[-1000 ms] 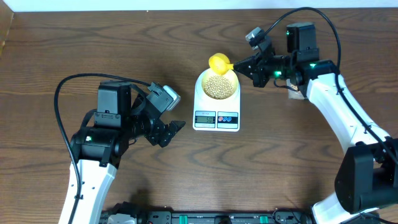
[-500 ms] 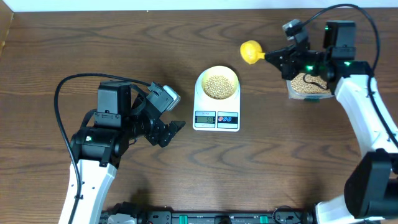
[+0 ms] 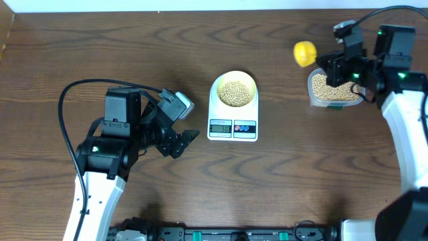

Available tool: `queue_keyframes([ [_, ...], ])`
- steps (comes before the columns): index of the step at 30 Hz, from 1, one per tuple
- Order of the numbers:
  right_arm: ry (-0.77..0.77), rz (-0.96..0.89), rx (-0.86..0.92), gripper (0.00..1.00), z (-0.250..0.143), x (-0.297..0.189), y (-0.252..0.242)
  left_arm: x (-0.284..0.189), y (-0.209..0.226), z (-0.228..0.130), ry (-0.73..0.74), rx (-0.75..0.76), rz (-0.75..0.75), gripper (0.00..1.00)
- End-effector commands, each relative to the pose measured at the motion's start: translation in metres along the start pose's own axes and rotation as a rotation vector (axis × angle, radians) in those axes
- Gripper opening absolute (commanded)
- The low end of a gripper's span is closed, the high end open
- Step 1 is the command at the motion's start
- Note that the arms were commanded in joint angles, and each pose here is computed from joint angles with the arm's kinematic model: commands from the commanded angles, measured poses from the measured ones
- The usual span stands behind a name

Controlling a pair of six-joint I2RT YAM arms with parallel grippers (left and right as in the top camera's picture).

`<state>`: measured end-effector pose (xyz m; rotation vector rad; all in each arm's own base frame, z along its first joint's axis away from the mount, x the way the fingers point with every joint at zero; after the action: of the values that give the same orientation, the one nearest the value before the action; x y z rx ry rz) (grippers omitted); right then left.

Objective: Scoop item into bowl and weigh 50g on scale
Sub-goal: 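Carry the scoop right over the tub and tip the soybeans back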

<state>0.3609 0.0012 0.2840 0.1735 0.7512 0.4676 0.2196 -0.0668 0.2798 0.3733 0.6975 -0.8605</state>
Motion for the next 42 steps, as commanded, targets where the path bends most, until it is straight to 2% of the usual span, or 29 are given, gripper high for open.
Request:
queue_keyframes([
  [1,-0.020,-0.128,-0.049,0.01,0.003,-0.025,0.001,0.000,0.000,-0.002,0.005,0.006,-0.002,0.84],
  [6,0.042,-0.193,-0.088,0.01,-0.007,-0.042,0.007,0.000,0.000,-0.002,0.005,0.006,-0.002,0.85],
  [15,0.183,-0.482,-0.076,0.01,-0.024,-0.058,-0.007,0.000,0.000,-0.002,0.005,0.006,-0.002,0.85],
  [29,0.165,-0.534,-0.082,0.01,-0.021,-0.059,-0.010,0.000,0.000,-0.002,0.005,0.006,-0.002,0.84],
  [34,0.141,-0.515,-0.009,0.01,-0.020,-0.057,-0.010,0.000,0.000,-0.002,0.005,0.006,-0.002,0.85],
  [42,0.147,-0.528,0.243,0.02,-0.027,-0.033,-0.024,0.000,0.000,-0.002,0.005,0.006,-0.002,0.85],
])
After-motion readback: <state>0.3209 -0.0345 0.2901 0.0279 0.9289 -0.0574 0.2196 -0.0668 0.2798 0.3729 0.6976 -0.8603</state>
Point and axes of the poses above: each gripper's point midway between its finger pads, its own x axis out along the fingers, its own y axis along the line the jaws close on, z = x × y, the point moved 10 cm from there along -x, back along the fingers, and after that the axes turned 7 degrees about x, right-handed, at the moved point
